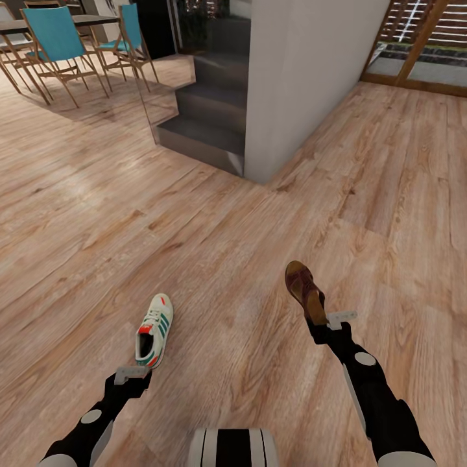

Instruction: Pick up the two gym shoes and the two sandals from the corridor floor and place them onto the hallstand (shoe rack) in the corridor, making sure they are on the rack and not on the floor. Arrange them so the two gym shoes are next to each other and the two sandals are next to each other.

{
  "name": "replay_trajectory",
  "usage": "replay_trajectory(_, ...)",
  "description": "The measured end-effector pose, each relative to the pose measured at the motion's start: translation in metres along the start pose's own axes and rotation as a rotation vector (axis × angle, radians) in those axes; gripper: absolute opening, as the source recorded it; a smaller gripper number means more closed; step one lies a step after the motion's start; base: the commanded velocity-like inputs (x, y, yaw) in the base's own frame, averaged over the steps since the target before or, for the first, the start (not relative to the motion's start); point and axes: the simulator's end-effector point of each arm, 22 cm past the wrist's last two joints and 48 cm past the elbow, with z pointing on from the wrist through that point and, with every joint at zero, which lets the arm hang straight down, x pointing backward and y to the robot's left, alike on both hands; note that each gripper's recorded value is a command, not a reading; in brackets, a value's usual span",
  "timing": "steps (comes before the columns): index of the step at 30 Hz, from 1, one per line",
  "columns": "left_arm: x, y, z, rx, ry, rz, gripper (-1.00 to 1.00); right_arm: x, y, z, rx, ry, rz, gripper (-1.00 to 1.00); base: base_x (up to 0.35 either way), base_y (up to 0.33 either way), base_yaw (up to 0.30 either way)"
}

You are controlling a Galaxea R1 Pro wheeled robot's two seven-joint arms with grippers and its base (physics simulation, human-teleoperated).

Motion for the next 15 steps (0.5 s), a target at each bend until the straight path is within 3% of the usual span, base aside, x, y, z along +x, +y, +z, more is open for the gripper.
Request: replay_trajectory(15, -0.0006, 0.0000, 0.0002, 0.000, -0.001, 0.000, 1.00, -0.0001, 0.0000, 0.0001, 0.000, 0.000, 0.000, -1.00, 0.047, 0.000, 0.000)
